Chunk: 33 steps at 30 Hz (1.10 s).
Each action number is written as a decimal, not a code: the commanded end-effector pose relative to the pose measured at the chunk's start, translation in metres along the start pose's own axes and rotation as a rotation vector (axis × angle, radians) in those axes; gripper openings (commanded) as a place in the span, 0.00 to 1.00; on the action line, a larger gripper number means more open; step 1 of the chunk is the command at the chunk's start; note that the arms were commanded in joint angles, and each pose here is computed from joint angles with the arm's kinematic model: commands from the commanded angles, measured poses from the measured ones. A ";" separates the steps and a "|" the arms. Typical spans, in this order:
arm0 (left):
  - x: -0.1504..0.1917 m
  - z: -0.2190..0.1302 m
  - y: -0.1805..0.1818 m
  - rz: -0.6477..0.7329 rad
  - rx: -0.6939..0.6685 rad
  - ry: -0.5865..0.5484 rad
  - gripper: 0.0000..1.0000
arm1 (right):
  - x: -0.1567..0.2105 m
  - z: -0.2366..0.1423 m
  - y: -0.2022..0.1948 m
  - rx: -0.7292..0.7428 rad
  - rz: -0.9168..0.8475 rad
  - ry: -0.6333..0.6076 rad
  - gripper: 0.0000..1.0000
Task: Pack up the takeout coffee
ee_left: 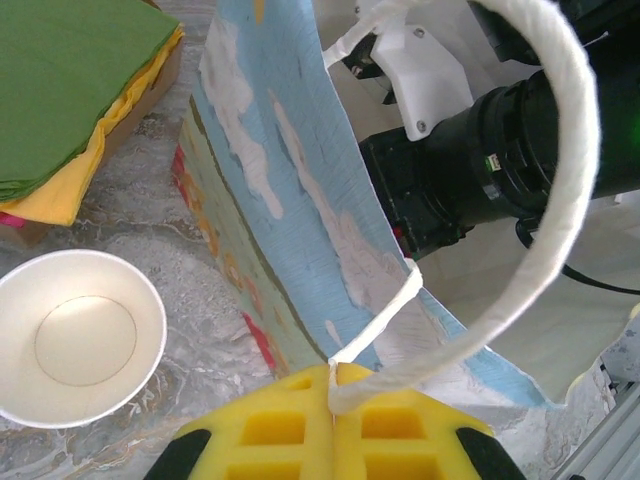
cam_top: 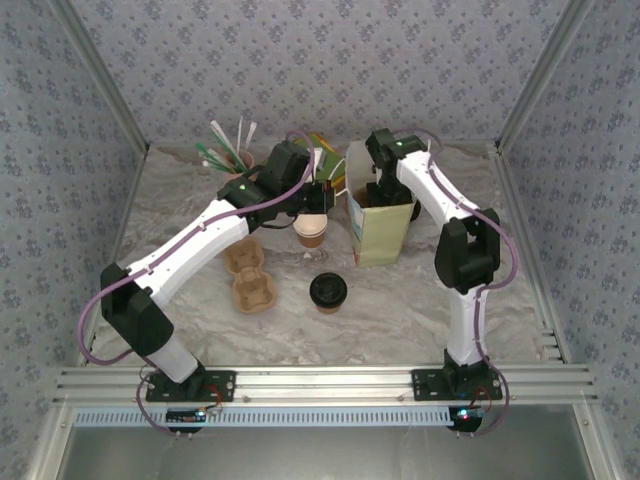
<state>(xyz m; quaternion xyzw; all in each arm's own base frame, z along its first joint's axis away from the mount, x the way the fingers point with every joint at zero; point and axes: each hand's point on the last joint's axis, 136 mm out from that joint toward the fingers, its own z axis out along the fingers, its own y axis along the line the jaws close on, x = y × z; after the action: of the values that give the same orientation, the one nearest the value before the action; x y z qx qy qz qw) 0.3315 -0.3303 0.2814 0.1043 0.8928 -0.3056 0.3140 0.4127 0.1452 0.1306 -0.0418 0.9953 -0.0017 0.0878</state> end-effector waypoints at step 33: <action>-0.004 -0.021 0.001 0.029 -0.034 -0.026 0.00 | 0.006 -0.022 -0.010 0.119 0.018 -0.010 0.00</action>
<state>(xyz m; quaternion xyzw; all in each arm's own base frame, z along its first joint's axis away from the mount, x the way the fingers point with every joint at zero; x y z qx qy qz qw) 0.3262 -0.3197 0.2888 0.1020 0.8941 -0.2942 0.3218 0.4099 0.1403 0.1397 -0.0387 0.9934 -0.0470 0.0968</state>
